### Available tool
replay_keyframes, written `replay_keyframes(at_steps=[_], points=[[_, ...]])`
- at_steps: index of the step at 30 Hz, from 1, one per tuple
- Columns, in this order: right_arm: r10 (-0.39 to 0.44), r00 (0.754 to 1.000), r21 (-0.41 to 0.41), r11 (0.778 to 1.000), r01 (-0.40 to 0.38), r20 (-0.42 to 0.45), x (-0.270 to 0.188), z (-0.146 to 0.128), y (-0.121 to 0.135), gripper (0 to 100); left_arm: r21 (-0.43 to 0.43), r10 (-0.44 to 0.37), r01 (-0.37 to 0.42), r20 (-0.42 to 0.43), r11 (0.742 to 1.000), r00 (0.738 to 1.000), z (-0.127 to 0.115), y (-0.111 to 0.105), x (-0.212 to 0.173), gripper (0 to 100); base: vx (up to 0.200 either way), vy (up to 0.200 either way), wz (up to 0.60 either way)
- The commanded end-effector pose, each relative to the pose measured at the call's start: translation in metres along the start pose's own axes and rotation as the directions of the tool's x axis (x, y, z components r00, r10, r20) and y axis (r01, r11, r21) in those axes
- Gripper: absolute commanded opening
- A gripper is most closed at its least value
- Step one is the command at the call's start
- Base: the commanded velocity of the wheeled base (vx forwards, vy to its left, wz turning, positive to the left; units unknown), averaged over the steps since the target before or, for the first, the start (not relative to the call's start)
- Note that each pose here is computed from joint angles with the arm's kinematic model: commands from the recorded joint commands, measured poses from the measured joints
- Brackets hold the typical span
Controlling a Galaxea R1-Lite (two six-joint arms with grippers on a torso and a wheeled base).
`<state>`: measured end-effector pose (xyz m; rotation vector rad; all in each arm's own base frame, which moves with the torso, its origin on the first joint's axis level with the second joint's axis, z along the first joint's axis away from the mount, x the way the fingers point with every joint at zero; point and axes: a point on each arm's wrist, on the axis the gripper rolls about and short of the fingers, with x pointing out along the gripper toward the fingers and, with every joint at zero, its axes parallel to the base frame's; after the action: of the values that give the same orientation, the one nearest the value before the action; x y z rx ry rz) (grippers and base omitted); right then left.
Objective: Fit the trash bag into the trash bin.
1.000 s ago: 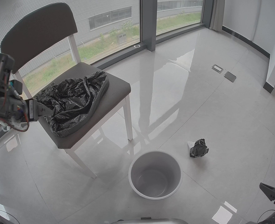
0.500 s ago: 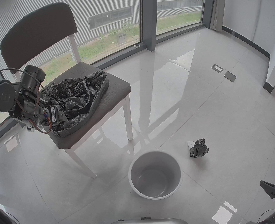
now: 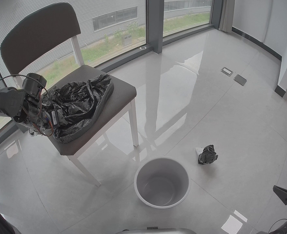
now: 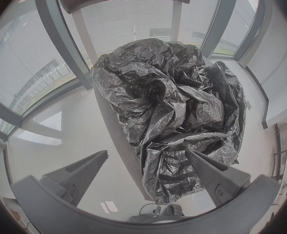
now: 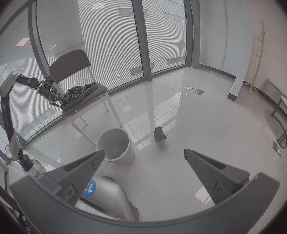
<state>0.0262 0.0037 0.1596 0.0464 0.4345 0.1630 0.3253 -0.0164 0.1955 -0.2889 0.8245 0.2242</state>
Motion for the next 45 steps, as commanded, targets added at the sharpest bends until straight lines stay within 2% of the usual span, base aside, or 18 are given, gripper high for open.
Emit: replay_keyframes(at_steps=[1,8,13,15,19,22,23,25,26,27,28,30,32,37,38,39,41,45], points=[[-0.001,1.0,-0.001,1.0,0.001,0.007,-0.001,0.0,0.0,100,-0.005,-0.026,0.026,-0.021,1.0,0.999,-0.001,-0.007,0.007,0,0.0,0.0,0.0],[0.0,1.0,-0.002,1.0,0.0,0.013,-0.002,0.002,0.0,100,-0.009,-0.026,0.026,-0.04,1.0,0.999,0.002,-0.015,0.024,0,0.0,0.0,0.0],[0.0,1.0,-0.007,1.0,0.0,0.031,-0.004,0.008,0.001,100,-0.01,-0.035,0.035,-0.03,0.999,0.999,0.003,-0.017,0.018,0,0.0,0.0,0.0],[0.001,0.999,-0.01,1.0,0.0,0.046,-0.005,0.013,0.001,100,-0.003,-0.053,0.053,-0.005,0.999,0.999,0.004,-0.021,0.007,0,0.0,0.0,0.0],[0.001,0.997,-0.013,1.0,0.0,0.074,0.0,0.044,0.0,100,0.058,-0.178,0.173,0.112,0.983,0.978,0.005,-0.043,-0.055,0,0.0,0.0,0.0],[0.003,0.998,-0.012,1.0,-0.002,0.069,0.014,0.065,-0.002,100,0.123,-0.276,0.259,0.145,0.958,0.95,-0.002,-0.06,-0.094,0,0.0,0.0,0.0],[0.004,0.998,-0.014,1.0,-0.003,0.064,0.025,0.071,-0.004,100,0.164,-0.324,0.301,0.139,0.939,0.936,-0.009,-0.067,-0.113,0,0.0,0.0,0.0],[0.005,0.997,-0.019,1.0,-0.004,0.072,0.031,0.075,-0.005,100,0.188,-0.349,0.322,0.133,0.928,0.928,-0.013,-0.071,-0.124,0,0.0,0.0,0.0],[0.041,0.995,-0.042,0.998,-0.037,0.086,0.045,0.082,-0.004,100,0.236,-0.395,0.361,0.118,0.902,0.911,-0.024,-0.076,-0.142,0,0.0,0.0,0.0],[0.045,0.995,-0.044,0.998,-0.042,0.087,0.046,0.083,-0.004,100,0.239,-0.399,0.364,0.117,0.9,0.909,-0.025,-0.076,-0.143,0,0.0,0.0,0.0],[0.091,0.993,-0.062,0.994,-0.086,0.081,0.059,0.09,0.001,100,0.277,-0.44,0.396,0.113,0.875,0.891,-0.032,-0.079,-0.155,0,0.0,0.0,0.0],[0.122,0.99,-0.074,0.99,-0.116,0.075,0.075,0.097,0.005,100,0.314,-0.489,0.437,0.111,0.843,0.865,-0.039,-0.082,-0.17,0,0.0,0.0,0.0],[0.131,0.988,-0.08,0.989,-0.124,0.077,0.087,0.103,0.006,100,0.353,-0.539,0.473,0.113,0.807,0.835,-0.045,-0.084,-0.186,0,0.0,0.0,0.0],[0.164,0.984,-0.089,0.984,-0.157,0.072,0.112,0.122,0.011,100,0.444,-0.661,0.565,0.085,0.695,0.746,-0.062,-0.087,-0.225,0,0.0,0.0,0.0],[0.168,0.983,-0.089,0.983,-0.161,0.07,0.115,0.123,0.012,100,0.449,-0.669,0.572,0.082,0.686,0.739,-0.064,-0.087,-0.228,0,0.0,0.0,0.0],[0.185,0.981,-0.092,0.98,-0.178,0.066,0.121,0.129,0.016,100,0.464,-0.696,0.595,0.067,0.656,0.715,-0.069,-0.088,-0.236,0,0.0,0.0,0.0],[0.205,0.977,-0.095,0.975,-0.199,0.056,0.126,0.131,0.021,100,0.471,-0.709,0.607,0.058,0.64,0.702,-0.073,-0.091,-0.24,0,0.0,0.0,0.0],[0.27,0.962,-0.118,0.957,-0.266,0.026,0.133,0.13,0.037,100,0.482,-0.71,0.601,0.066,0.638,0.701,-0.077,-0.097,-0.245,0,0.0,0.0,0.0]])
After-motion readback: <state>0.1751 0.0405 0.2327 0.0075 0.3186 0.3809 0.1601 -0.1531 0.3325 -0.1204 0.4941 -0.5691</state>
